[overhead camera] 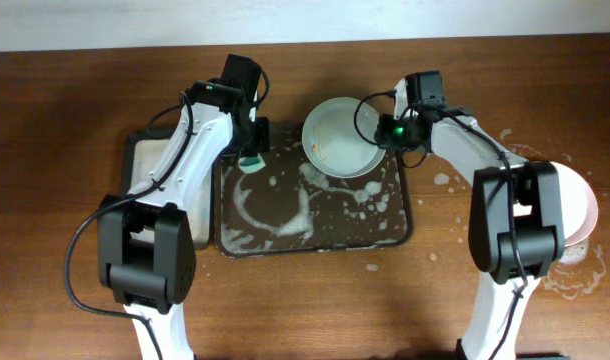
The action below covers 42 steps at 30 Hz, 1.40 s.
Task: Clean dirty plates on tray and stack at the side
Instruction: 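Grasp the last plate's rim with the right gripper, then scrub the last plate with the sponge in the left gripper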
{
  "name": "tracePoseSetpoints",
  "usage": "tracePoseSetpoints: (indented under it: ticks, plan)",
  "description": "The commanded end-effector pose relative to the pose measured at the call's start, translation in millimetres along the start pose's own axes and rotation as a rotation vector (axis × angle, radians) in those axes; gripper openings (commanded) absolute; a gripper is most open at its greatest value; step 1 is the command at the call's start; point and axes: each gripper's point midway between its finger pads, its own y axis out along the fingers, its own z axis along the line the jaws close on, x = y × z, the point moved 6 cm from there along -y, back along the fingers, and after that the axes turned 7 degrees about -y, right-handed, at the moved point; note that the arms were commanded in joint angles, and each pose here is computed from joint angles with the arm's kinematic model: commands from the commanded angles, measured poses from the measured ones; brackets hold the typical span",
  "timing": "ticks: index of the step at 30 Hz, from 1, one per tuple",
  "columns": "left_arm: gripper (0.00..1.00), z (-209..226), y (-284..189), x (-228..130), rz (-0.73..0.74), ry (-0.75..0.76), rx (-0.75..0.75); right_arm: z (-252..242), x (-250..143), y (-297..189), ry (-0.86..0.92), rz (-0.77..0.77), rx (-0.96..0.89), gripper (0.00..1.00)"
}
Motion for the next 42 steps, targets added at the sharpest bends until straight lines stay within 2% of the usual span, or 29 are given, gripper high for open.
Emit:
tracePoseSetpoints:
  ticks: [1,3,4,6,8,11,13,15,17,18,23,24,25,28,29,33,35,38,40,42]
  plan:
    - [0.01,-0.5,2.9,-0.5,0.006,-0.01,-0.005,6.0,-3.5,7.3,-0.022,0.02,0.036,0.16]
    - [0.01,-0.5,2.9,-0.5,0.006,-0.01,-0.006,13.5,-6.3,9.0,-0.021,0.032,0.041,0.06]
    - [0.01,-0.5,2.9,-0.6,0.007,-0.01,-0.005,17.5,-13.1,9.8,-0.013,0.067,0.039,0.04]
    - [0.01,-0.5,2.9,-0.6,0.007,-0.01,-0.005,21.7,-24.6,9.4,0.001,0.127,0.037,0.04]
    - [0.01,-0.4,2.9,-0.7,0.007,-0.01,-0.005,24.8,-47.8,-5.0,0.119,0.263,0.031,0.04]
    - [0.01,-0.5,2.9,-0.5,0.006,-0.01,-0.006,37.1,-63.8,-26.2,0.138,0.361,0.026,0.04]
    - [0.01,-1.0,2.9,0.6,0.0,-0.01,-0.008,46.5,-60.8,-39.6,0.127,0.35,0.048,0.27]
    - [0.01,-1.4,2.9,1.5,-0.005,-0.01,-0.01,46.2,-46.7,-48.2,0.087,0.271,0.031,0.46]
    - [0.01,-1.6,2.9,1.8,-0.006,-0.01,-0.011,46.2,-33.7,-42.6,0.058,0.199,0.036,0.51]
    - [0.01,-1.6,2.9,1.9,-0.007,-0.01,-0.011,46.1,-31.0,-39.9,0.054,0.184,0.039,0.45]
    - [0.01,-1.6,2.9,1.9,-0.007,-0.01,-0.011,36.7,-58.5,-16.2,0.089,0.321,0.016,0.44]
    - [0.01,-1.6,2.9,1.9,-0.007,-0.01,-0.011,36.1,-60.2,-14.8,0.091,0.329,0.014,0.41]
    - [0.01,-1.6,2.9,2.0,-0.007,-0.01,-0.012,35.5,-62.2,-13.7,0.093,0.334,0.013,0.22]
    - [0.01,-1.8,2.9,1.9,-0.007,-0.01,-0.013,34.5,-69.4,-7.2,0.097,0.332,0.028,0.2]
    - [0.01,-4.6,2.9,1.3,0.001,-0.009,-0.037,34.1,-71.8,-5.7,0.108,0.334,0.03,0.04]
    - [0.01,-31.3,-1.1,3.2,0.009,0.118,-0.26,34.3,-71.7,-5.7,0.11,0.333,0.031,0.04]
    - [0.01,-41.0,-1.4,4.4,-0.02,0.175,-0.276,34.4,-71.4,-5.6,0.109,0.332,0.031,0.04]
    - [0.01,-78.9,5.1,-8.7,-0.054,0.398,-0.303,34.8,-71.1,-5.5,0.115,0.331,0.034,0.04]
    - [0.01,-111.2,25.5,-28.3,-0.023,0.466,-0.32,34.8,-70.7,-5.3,0.12,0.328,0.033,0.04]
    - [0.01,-124.0,36.2,-39.2,0.001,0.477,-0.322,34.8,-70.7,-5.3,0.12,0.328,0.033,0.04]
